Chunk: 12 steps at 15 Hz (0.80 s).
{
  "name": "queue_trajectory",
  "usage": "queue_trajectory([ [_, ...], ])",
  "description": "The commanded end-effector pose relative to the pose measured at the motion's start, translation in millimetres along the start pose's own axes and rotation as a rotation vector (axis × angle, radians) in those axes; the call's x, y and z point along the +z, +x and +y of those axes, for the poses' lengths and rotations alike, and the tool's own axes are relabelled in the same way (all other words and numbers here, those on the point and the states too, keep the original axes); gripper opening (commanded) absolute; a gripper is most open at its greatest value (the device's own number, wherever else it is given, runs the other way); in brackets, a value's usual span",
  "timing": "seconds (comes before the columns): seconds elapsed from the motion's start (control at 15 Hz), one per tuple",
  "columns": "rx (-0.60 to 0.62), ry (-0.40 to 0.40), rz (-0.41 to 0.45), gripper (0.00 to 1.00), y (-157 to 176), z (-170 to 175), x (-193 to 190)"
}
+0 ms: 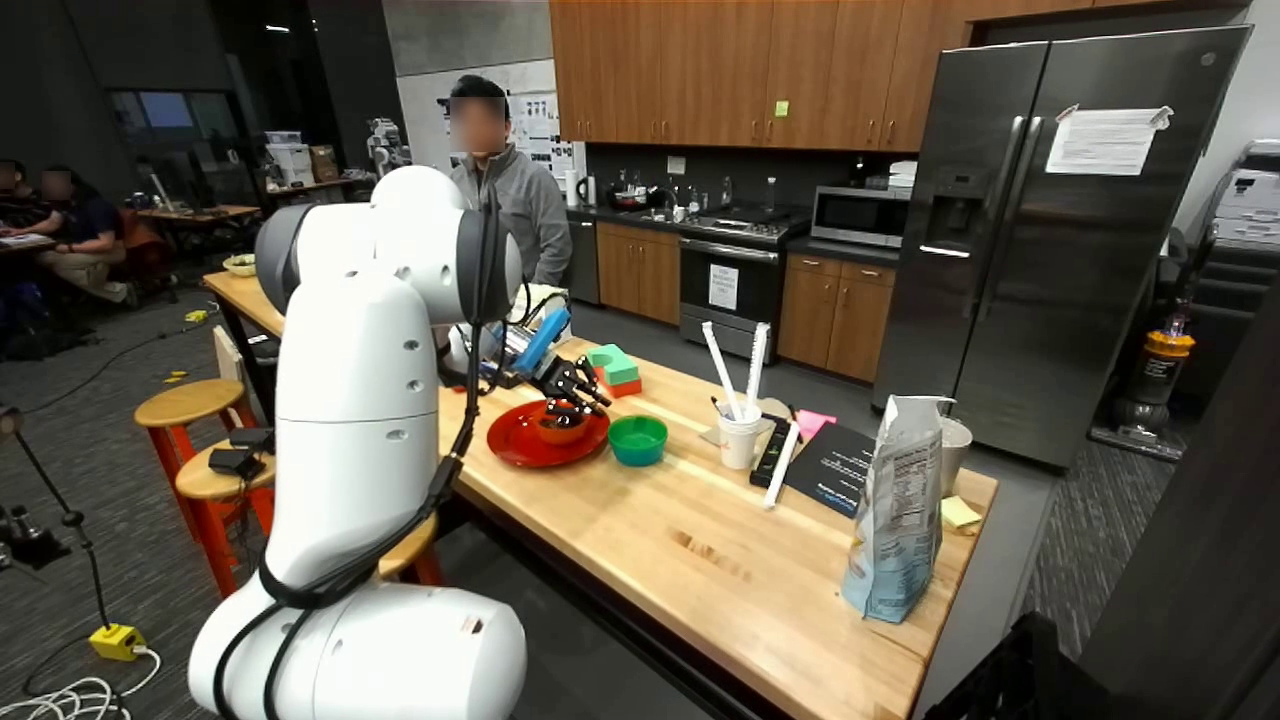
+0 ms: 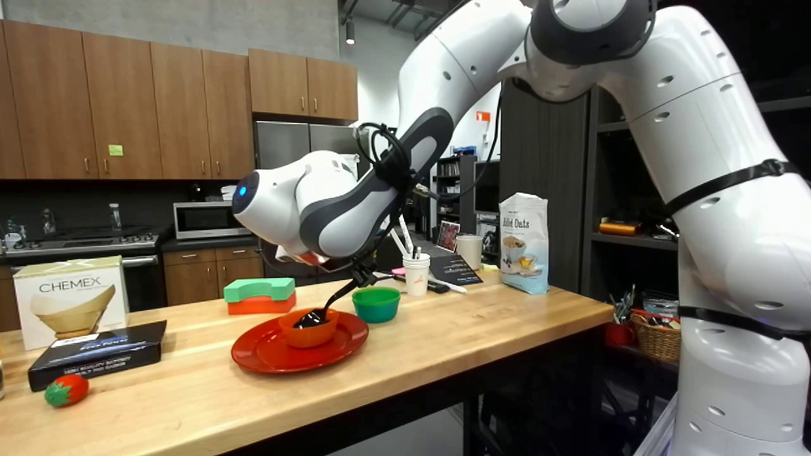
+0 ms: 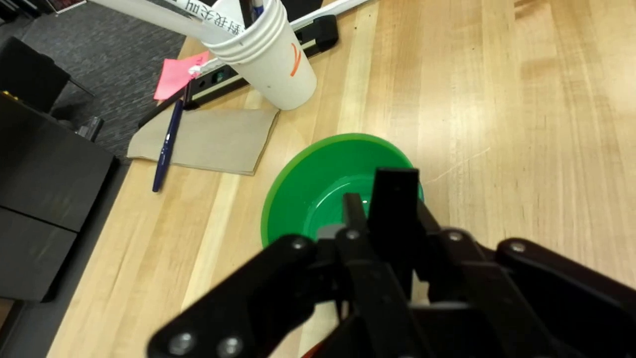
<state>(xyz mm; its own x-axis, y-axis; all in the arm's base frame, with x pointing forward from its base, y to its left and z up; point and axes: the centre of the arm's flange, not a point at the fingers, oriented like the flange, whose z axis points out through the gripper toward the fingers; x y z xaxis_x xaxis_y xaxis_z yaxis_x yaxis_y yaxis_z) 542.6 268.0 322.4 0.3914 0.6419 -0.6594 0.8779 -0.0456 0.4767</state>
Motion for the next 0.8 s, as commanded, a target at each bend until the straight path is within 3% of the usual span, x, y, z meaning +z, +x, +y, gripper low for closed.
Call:
queue_trajectory([
  [0.0,-0.093,0.036,0.007,0.06,-2,2,7],
  [0.33,-0.155,0.177,0.052,0.06,-3,5,15],
  [0.73,-0.061,0.498,0.211,0.06,-16,15,38],
])
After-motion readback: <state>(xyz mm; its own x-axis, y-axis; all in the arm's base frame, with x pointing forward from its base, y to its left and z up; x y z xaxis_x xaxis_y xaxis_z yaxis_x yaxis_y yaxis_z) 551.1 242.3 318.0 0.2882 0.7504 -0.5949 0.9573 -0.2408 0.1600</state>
